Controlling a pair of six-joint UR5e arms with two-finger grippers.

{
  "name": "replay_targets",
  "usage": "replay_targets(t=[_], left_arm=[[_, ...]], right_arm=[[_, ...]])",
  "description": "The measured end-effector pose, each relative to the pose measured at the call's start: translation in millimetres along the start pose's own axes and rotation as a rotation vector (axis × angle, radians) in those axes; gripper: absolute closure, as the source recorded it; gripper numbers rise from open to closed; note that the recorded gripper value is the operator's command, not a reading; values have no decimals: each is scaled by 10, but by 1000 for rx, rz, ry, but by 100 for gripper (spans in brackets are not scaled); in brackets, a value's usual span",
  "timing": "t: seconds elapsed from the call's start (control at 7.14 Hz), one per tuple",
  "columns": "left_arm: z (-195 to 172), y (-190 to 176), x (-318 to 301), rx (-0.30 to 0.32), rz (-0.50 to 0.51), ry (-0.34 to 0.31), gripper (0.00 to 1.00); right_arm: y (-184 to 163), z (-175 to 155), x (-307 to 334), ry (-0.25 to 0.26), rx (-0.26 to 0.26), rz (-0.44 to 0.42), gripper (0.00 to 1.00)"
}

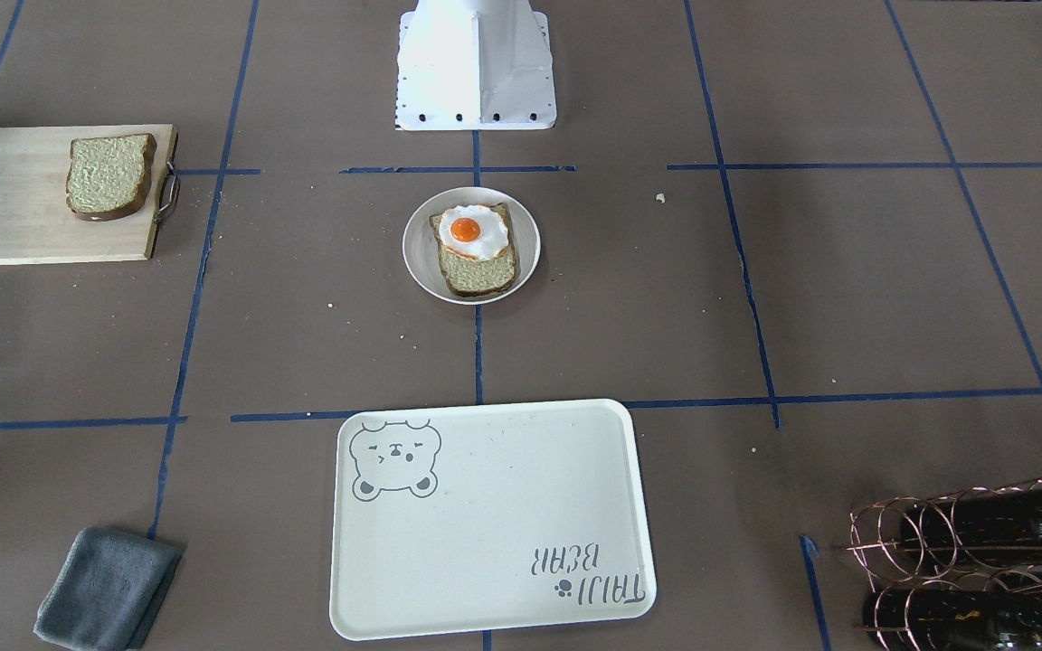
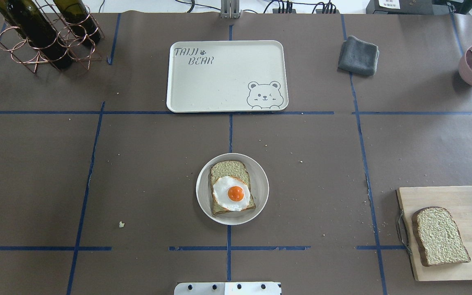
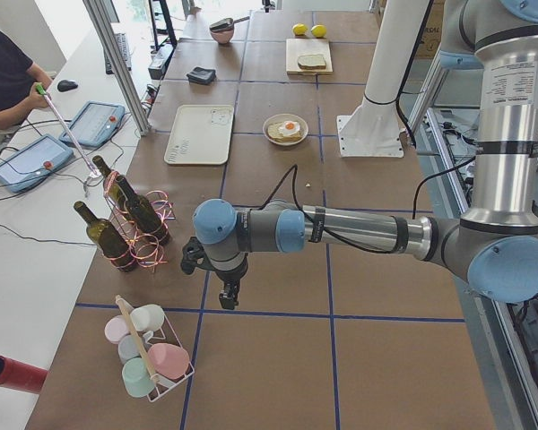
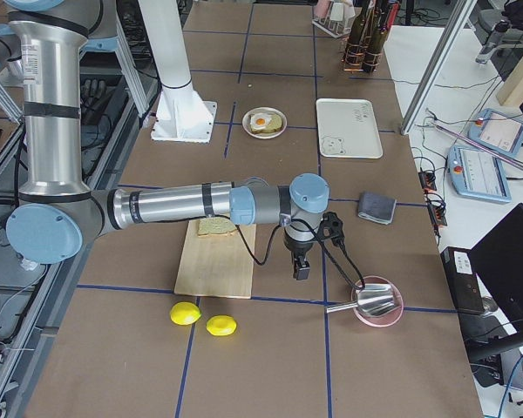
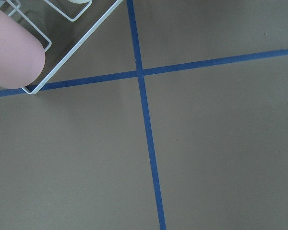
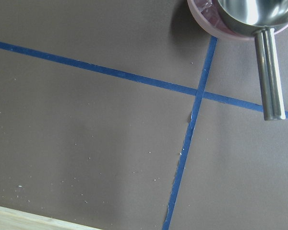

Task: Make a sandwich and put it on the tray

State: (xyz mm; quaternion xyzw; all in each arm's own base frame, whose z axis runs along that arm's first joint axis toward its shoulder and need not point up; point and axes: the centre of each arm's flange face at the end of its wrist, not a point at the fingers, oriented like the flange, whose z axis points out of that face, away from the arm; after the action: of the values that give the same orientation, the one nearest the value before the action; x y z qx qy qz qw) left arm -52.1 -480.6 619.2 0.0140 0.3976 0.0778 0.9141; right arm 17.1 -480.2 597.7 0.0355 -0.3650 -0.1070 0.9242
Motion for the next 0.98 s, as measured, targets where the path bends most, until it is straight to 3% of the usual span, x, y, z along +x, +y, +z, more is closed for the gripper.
replay_targets(t=[0.98], left_arm=[[-58,-20,62,13,14,1,0]], right_arm=[[105,71,25,-18,-11,14,0]])
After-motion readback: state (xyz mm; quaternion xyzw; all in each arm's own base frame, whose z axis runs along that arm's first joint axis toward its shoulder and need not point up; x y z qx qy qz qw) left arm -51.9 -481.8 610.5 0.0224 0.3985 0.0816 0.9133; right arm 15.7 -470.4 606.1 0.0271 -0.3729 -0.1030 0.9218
